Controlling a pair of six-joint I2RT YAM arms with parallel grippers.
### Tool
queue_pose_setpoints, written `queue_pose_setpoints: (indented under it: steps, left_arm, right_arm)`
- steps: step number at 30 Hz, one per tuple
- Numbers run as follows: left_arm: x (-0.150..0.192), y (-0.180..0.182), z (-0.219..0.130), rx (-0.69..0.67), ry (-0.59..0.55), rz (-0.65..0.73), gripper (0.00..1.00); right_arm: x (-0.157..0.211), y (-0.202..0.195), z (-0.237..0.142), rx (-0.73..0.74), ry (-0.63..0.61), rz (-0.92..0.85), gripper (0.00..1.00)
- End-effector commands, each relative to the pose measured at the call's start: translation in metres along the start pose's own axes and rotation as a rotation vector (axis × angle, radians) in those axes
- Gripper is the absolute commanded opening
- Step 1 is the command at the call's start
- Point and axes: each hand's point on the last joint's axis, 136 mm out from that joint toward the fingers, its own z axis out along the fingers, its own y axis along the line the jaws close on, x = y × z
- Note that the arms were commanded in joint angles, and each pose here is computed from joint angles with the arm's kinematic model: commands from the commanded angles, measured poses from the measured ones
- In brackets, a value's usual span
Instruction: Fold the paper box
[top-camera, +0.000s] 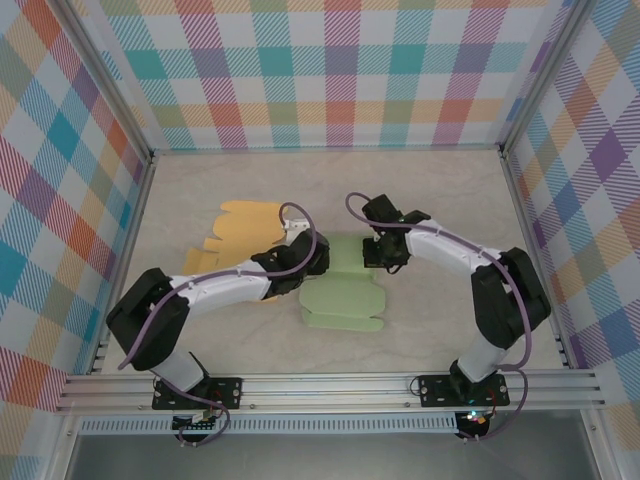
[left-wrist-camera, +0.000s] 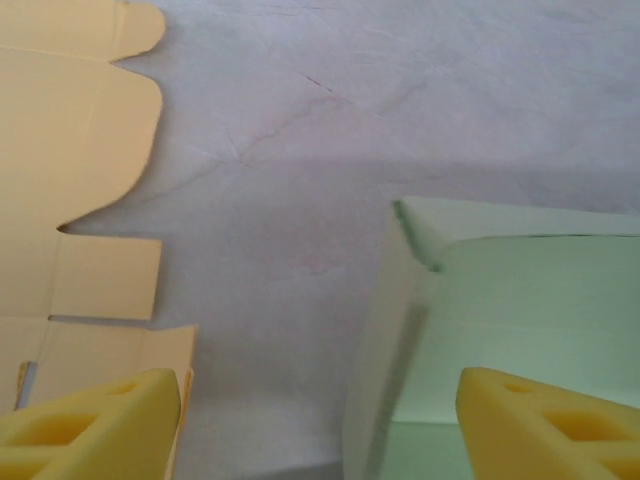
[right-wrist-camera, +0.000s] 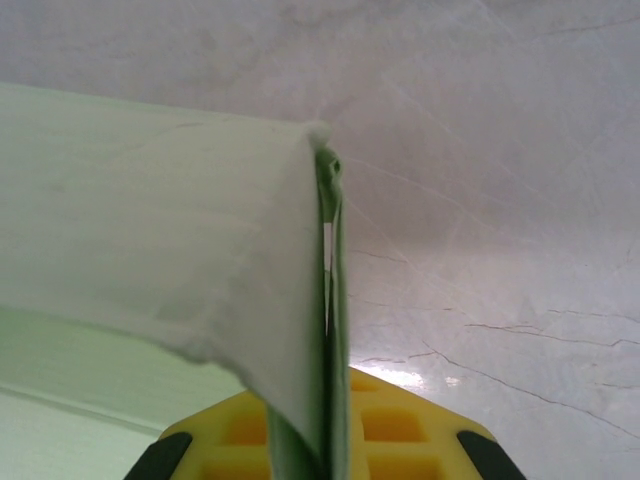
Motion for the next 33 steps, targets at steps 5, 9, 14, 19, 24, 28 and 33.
queue_pose_setpoints:
  steps: [5,9,14,19,24,28,33]
  left_arm:
    - [-0.009,-0.012,-0.036,0.14,-0.02,-0.066,0.82]
    - [-0.016,0.007,-0.057,0.113,-0.061,-0.104,0.87]
    - [-0.027,0.031,-0.085,0.082,-0.122,-0.107,0.88]
    - [-0.034,0.062,-0.113,0.027,-0.183,-0.114,0.9]
    - [-0.039,0.091,-0.134,-0.017,-0.254,-0.145,0.91]
    - [-0.039,0.107,-0.14,-0.038,-0.282,-0.171,0.92]
    - [-0.04,0.119,-0.142,-0.084,-0.291,-0.168,0.92]
  right_arm:
    - [0.007,-0.01,-0.002,0.089,0.125,-0.107,0.0]
    - [0.016,-0.016,0.006,0.14,0.234,-0.169,0.0]
    - [0.02,-0.023,0.018,0.186,0.31,-0.221,0.0]
    - [0.014,-0.027,0.03,0.233,0.342,-0.252,0.12]
    - [0.01,-0.031,0.047,0.276,0.369,-0.262,0.17]
    - [0.008,-0.032,0.057,0.291,0.37,-0.265,0.11]
    - [0.006,-0.047,0.061,0.381,0.358,-0.27,0.03]
